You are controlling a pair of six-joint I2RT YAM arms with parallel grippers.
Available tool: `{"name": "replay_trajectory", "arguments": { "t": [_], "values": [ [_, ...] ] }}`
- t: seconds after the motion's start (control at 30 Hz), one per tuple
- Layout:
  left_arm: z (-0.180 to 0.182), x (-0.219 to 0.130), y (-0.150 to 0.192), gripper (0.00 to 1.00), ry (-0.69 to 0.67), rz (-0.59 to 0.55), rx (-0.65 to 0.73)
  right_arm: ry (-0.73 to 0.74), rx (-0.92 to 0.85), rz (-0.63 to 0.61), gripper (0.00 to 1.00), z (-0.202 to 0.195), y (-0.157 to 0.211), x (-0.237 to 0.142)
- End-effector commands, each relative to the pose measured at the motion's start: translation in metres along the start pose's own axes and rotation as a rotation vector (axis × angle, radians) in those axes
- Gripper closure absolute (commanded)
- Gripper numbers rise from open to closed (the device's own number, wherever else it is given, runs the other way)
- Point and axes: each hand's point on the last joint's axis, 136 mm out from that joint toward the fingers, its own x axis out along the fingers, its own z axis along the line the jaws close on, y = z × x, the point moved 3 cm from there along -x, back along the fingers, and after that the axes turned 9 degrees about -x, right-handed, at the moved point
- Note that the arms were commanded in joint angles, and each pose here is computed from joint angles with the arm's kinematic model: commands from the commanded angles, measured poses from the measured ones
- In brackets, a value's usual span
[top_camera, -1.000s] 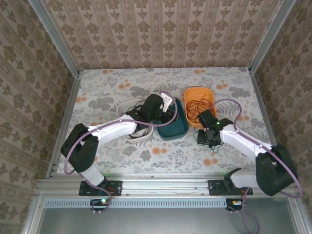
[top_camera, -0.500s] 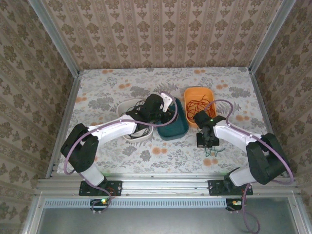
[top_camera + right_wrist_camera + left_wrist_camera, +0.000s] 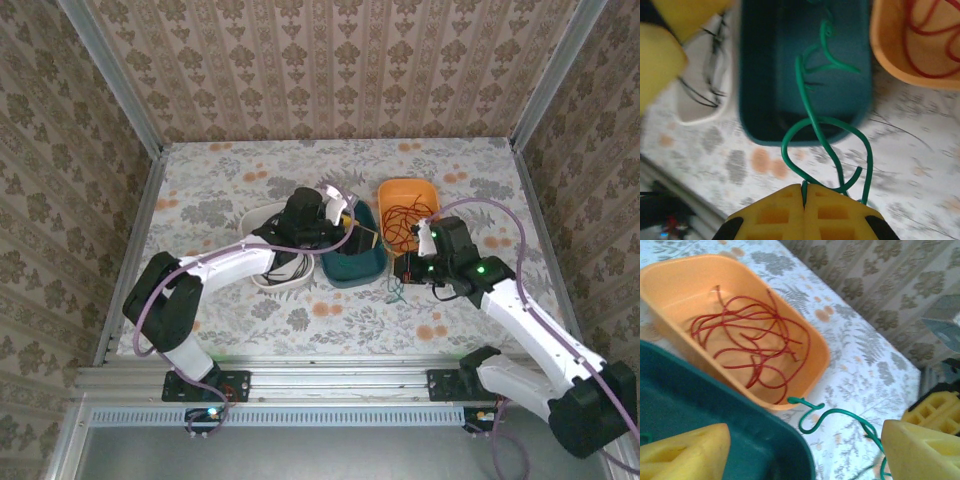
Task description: Untangle the cables
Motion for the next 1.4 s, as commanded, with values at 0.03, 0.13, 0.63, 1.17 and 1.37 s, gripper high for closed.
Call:
{"name": "replay_trajectory", "arguments": {
  "t": [0.03,0.13,0.63,1.17,1.37],
  "values": [
    [-0.023,-0.002,-0.001,0.17,0.158,0.022,-0.015,-0.231,0.061,-0.051,1.00,0.022,-0.012,-0.004],
    [-0.026,-0.002,0.002,0.15,0.183,0.032,-0.017,-0.265,0.063,-0.067,1.00,0.025,-0.014,-0.008],
    [-0.038,0.012,0.005,0.19,0.284,0.087,-0.028,-0.289,0.063,-0.107,1.00,0.028,-0.023,-0.012],
    [-0.037,0.028,-0.007,0.44,0.306,0.085,-0.062,-0.327,0.026,-0.101,1.00,0.039,-0.019,-0.010],
    [-0.034,0.027,-0.011,0.88,0.279,0.057,-0.068,-0.274,0.041,-0.086,1.00,0.030,-0.013,-0.006]
  ]
}}
